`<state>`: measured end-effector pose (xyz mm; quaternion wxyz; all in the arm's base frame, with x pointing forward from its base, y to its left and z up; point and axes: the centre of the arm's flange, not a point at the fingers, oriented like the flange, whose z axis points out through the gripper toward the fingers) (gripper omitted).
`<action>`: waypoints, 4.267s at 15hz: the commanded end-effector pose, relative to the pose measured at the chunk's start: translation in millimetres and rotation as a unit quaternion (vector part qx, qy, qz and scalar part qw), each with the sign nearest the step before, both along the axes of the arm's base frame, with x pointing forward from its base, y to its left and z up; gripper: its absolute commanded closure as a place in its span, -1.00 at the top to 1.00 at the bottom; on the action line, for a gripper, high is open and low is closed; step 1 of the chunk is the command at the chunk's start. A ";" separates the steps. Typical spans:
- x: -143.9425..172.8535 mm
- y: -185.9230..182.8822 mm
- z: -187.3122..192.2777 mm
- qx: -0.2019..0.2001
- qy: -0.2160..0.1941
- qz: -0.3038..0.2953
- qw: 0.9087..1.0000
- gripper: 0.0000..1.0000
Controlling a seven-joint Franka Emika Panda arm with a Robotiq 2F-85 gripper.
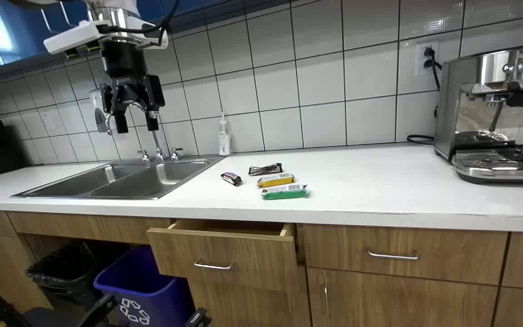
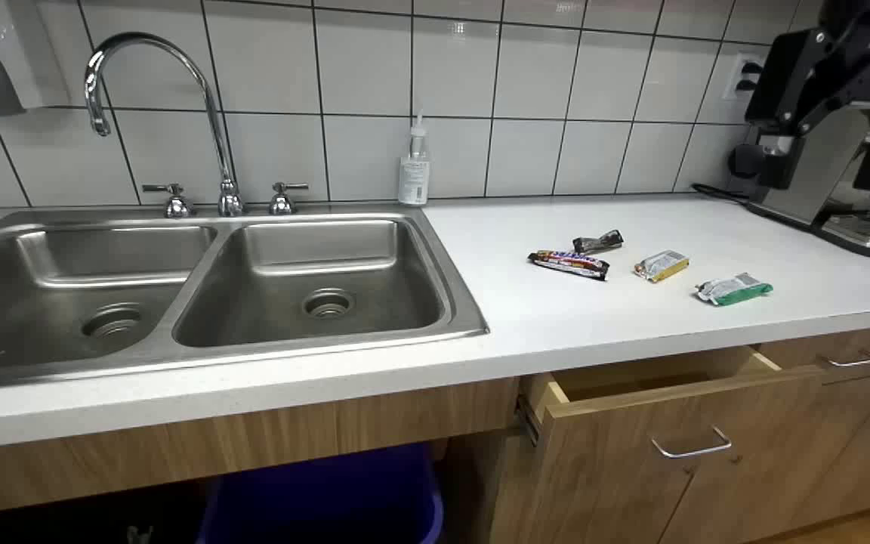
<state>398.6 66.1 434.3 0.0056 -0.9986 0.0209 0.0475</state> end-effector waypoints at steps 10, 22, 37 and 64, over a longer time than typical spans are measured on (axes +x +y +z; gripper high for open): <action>3.1 3.3 -12.8 -0.019 -0.054 -0.006 0.998 1.00; 4.5 1.0 -53.6 -0.019 -0.059 0.003 0.998 1.00; 31.2 -23.9 -112.3 -0.018 -0.044 -0.006 0.999 1.00; 68.7 -27.8 -219.6 -0.049 -0.040 0.038 0.997 1.00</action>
